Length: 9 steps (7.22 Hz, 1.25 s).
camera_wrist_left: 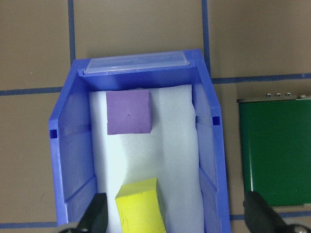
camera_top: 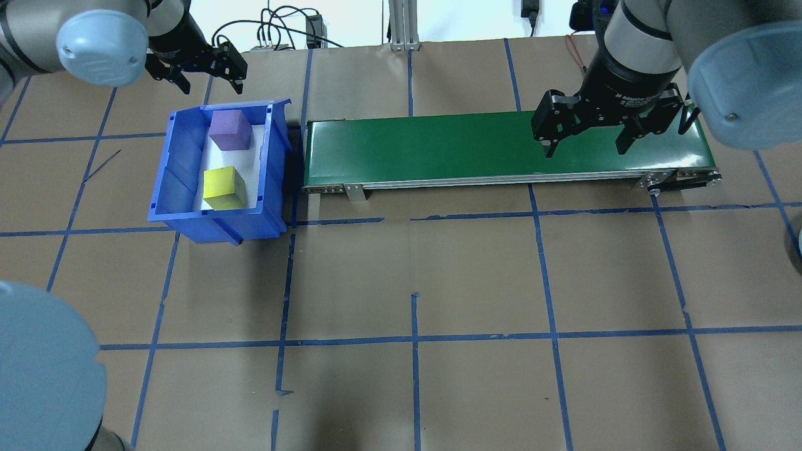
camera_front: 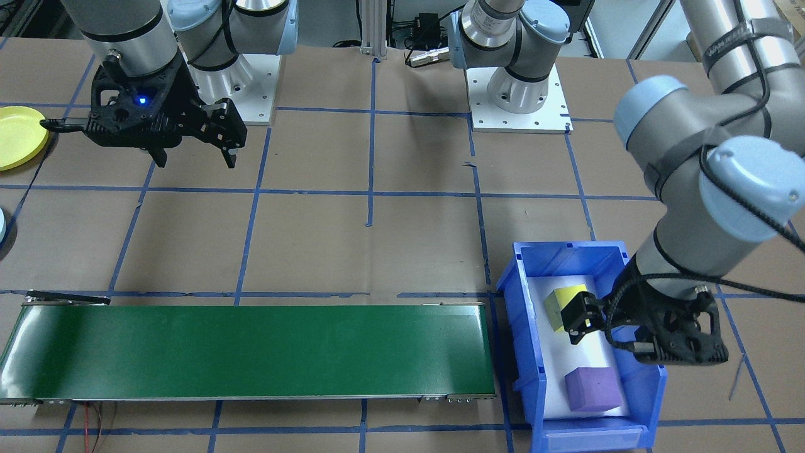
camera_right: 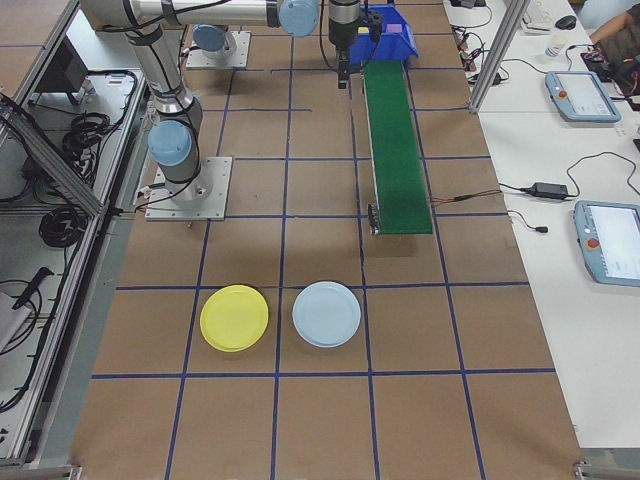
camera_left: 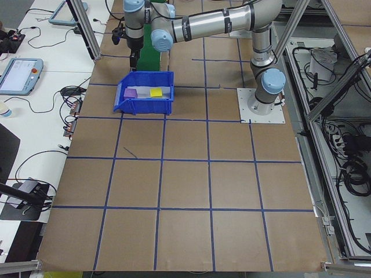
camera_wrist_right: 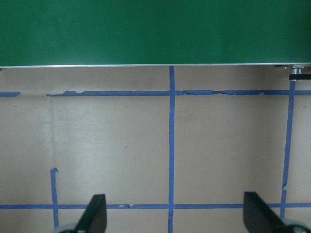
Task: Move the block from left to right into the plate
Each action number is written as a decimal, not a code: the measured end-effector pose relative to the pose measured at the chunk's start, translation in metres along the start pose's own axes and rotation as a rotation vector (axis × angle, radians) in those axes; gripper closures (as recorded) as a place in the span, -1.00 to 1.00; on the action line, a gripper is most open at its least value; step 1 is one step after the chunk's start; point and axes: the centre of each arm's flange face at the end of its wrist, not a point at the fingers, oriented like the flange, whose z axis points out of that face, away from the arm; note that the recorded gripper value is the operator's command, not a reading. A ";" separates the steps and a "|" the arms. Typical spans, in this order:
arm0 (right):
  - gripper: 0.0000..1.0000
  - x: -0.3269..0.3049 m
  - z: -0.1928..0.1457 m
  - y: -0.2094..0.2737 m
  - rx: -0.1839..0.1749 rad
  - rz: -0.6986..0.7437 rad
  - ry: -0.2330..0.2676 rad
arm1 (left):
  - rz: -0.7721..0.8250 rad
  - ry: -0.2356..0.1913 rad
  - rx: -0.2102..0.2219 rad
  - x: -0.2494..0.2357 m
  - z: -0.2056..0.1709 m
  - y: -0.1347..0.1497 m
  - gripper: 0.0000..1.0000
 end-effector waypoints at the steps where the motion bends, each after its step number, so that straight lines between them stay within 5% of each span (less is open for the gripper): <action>1: -1.00 0.000 0.000 0.000 0.000 0.000 0.000 | -0.012 0.002 -0.009 -0.008 0.030 -0.007 -1.00; 8: -1.00 0.000 0.000 0.000 0.000 0.000 -0.002 | -0.010 -0.005 -0.007 -0.035 0.133 -0.022 -0.92; 9: -1.00 0.000 0.000 0.000 0.000 0.000 -0.002 | -0.006 -0.002 -0.014 -0.035 0.145 -0.023 -0.59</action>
